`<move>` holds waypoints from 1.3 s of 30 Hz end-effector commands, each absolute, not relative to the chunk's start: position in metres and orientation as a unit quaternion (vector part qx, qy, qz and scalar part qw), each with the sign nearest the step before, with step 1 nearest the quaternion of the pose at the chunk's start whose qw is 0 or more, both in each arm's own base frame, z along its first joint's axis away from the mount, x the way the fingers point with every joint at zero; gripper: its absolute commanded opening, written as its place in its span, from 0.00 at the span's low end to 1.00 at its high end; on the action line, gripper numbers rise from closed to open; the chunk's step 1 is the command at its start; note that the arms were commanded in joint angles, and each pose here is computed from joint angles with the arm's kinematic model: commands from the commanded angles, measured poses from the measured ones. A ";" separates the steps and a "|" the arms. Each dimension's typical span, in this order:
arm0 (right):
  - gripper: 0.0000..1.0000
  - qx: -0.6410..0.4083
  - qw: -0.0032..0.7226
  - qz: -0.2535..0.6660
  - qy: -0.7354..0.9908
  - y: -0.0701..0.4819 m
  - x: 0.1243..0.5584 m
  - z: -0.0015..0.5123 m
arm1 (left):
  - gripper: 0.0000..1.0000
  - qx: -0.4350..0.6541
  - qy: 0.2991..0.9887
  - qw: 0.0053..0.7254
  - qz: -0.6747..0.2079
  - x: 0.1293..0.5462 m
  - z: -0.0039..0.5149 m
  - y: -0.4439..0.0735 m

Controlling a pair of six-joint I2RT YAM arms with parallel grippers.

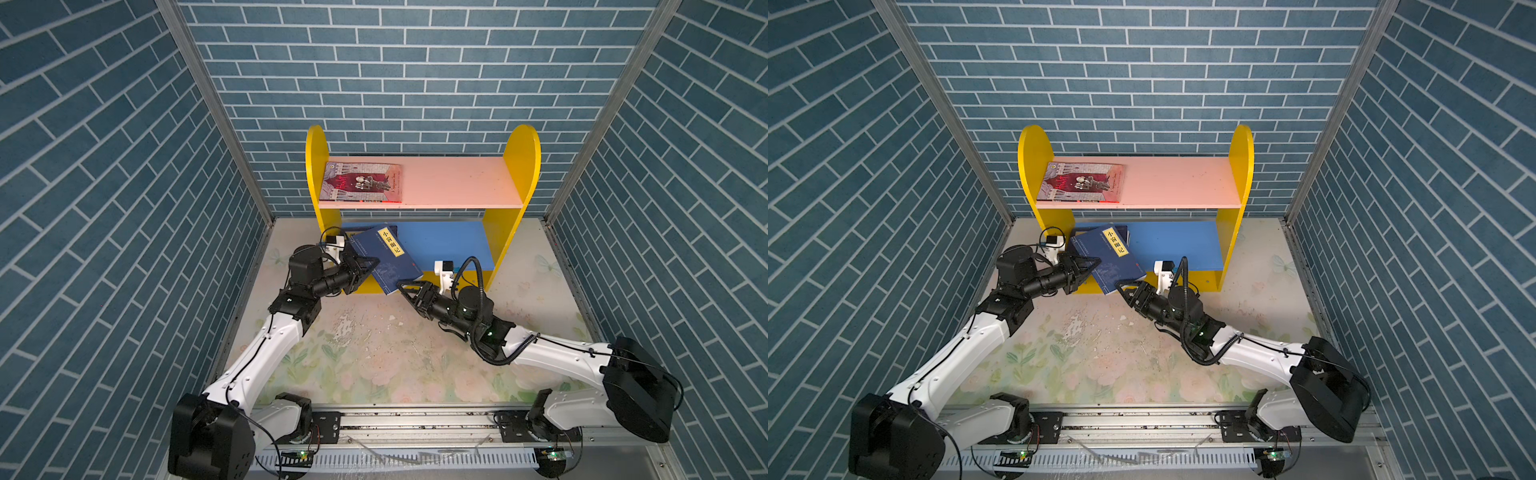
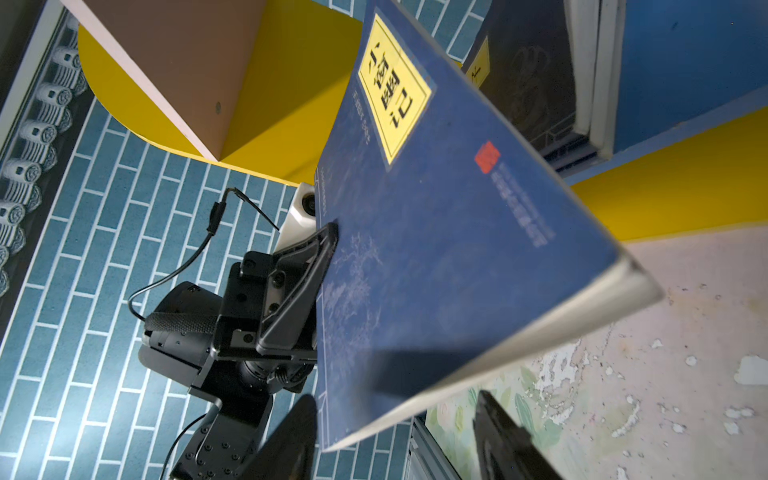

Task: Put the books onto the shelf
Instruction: 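Carry the upright book with both grippers toward the lower blue shelf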

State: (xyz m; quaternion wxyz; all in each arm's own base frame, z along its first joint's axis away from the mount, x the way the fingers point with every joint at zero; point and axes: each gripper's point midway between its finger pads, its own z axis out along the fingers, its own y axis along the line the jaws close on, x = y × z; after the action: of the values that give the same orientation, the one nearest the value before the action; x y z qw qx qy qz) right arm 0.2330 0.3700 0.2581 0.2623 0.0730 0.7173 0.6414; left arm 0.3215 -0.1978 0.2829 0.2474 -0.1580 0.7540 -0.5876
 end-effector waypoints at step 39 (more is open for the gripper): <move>0.00 0.115 0.281 0.694 0.652 0.372 0.280 0.288 | 0.48 -0.170 0.755 0.245 -0.584 0.302 0.282 -0.189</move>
State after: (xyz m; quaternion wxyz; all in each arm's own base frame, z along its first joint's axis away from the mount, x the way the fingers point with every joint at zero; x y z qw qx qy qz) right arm 0.2787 0.3720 0.2671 0.2882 0.1335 0.6635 0.6774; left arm 0.3088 -0.1900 0.2814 0.2452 -0.1795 0.7538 -0.5826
